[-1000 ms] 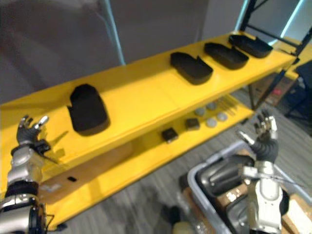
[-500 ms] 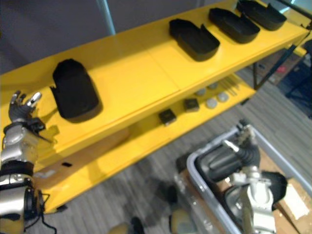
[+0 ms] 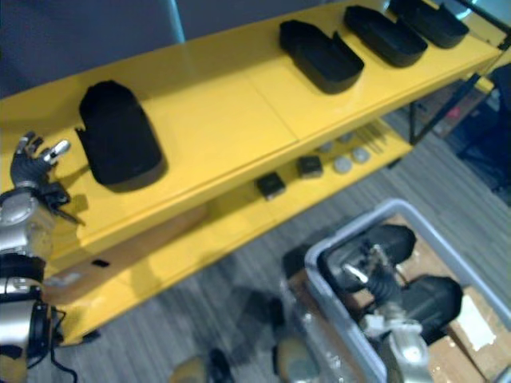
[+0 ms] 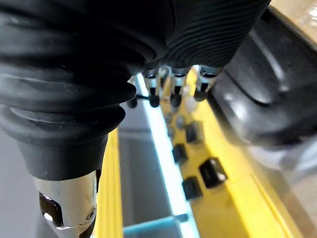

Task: Walk over and take plastic housings, then place them on the shelf

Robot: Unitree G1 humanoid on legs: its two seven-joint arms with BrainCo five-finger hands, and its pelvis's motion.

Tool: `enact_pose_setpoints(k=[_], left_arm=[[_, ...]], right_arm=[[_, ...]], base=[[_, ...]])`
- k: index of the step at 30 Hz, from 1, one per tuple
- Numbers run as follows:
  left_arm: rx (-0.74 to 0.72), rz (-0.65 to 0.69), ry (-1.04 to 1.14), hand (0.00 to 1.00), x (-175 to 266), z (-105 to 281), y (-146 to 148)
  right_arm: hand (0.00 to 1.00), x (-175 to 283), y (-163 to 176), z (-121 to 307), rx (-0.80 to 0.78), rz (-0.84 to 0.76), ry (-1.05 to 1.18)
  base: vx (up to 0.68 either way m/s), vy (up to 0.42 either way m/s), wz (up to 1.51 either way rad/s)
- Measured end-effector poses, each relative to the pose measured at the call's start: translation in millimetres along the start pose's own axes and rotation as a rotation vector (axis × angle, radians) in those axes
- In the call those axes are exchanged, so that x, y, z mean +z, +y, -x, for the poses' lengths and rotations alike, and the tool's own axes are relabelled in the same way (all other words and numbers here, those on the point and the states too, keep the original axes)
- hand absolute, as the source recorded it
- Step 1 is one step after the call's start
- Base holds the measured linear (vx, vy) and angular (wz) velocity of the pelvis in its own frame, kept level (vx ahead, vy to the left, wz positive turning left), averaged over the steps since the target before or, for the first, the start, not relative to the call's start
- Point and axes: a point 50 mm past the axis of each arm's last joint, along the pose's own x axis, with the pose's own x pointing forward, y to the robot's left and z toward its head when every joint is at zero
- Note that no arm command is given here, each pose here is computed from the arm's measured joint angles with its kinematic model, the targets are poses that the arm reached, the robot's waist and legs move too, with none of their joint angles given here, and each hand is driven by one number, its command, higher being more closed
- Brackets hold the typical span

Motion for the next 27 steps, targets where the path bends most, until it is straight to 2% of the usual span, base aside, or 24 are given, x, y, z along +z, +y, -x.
enact_pose_setpoints(k=[5, 19, 27], left_arm=[[-0.022, 0.067, -0.015, 0.0, 10, -3, -5], [-0.052, 0.158, -0.001, 0.0, 22, -9, -26], [0.017, 0.312, 0.02, 0.0, 26, -10, -51]], right_arm=[[0.0, -7, 14, 0, 0.019, -0.037, 0.016], [0.0, -13, 24, 2, 0.021, -0.056, 0.037], [0.0, -18, 39, 3, 0.042, -0.082, 0.052]], base=[[0.0, 0.0, 0.0], [0.0, 0.0, 0.0], [0.0, 0.001, 0.0]])
